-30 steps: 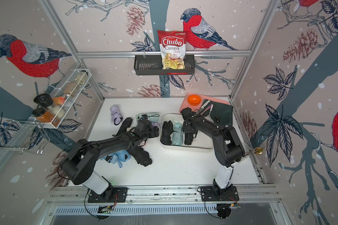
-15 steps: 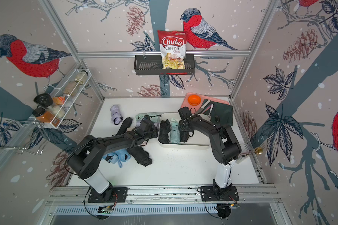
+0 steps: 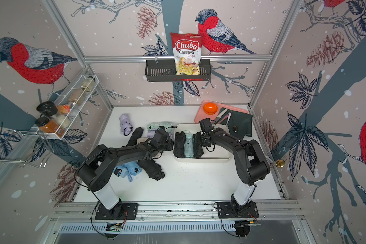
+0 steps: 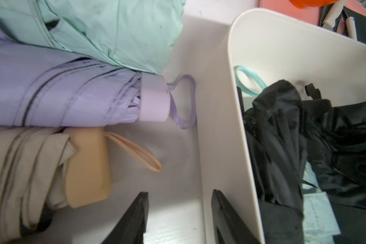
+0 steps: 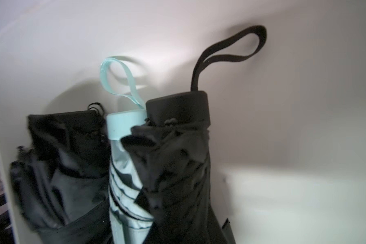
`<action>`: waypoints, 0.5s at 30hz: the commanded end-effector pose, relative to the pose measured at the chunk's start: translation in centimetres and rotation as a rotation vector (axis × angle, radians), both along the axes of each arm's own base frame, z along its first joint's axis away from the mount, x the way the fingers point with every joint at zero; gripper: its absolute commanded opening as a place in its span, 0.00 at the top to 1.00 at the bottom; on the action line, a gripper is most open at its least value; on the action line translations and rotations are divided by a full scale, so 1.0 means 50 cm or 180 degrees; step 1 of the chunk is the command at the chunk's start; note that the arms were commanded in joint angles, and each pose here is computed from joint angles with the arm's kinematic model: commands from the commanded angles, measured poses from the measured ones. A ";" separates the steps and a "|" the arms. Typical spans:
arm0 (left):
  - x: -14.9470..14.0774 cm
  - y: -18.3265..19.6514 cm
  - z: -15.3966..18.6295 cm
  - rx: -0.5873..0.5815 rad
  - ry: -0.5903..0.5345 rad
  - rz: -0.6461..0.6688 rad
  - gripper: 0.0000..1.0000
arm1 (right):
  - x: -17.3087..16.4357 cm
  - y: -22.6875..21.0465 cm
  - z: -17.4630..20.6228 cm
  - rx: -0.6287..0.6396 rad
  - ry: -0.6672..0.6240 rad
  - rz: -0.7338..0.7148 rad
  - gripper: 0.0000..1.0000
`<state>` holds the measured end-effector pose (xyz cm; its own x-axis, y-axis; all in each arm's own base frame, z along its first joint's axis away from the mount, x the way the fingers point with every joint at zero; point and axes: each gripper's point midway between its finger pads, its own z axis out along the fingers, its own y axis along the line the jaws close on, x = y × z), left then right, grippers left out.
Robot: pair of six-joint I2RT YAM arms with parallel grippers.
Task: Put the umbrella into the storage box
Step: Place the umbrella in the storage box.
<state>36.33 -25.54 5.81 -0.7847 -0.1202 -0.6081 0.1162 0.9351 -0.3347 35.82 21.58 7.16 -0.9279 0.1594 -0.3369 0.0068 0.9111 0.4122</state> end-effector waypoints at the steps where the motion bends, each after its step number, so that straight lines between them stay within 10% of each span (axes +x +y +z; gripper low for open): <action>1: 0.001 -0.020 0.002 -0.0130 0.0009 -0.0064 0.48 | 0.019 0.076 0.088 0.0740 -0.0291 0.0195 1.00; 15: 0.001 -0.025 0.005 -0.0159 -0.0002 -0.0053 0.48 | 0.007 0.023 0.013 0.0464 0.0006 -0.0332 1.00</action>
<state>36.24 -25.65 5.25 -0.7932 -0.1275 -0.5954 0.1040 0.9351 -0.3388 36.05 23.90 9.41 -0.9154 0.2340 -0.3276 0.0064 0.8221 0.5693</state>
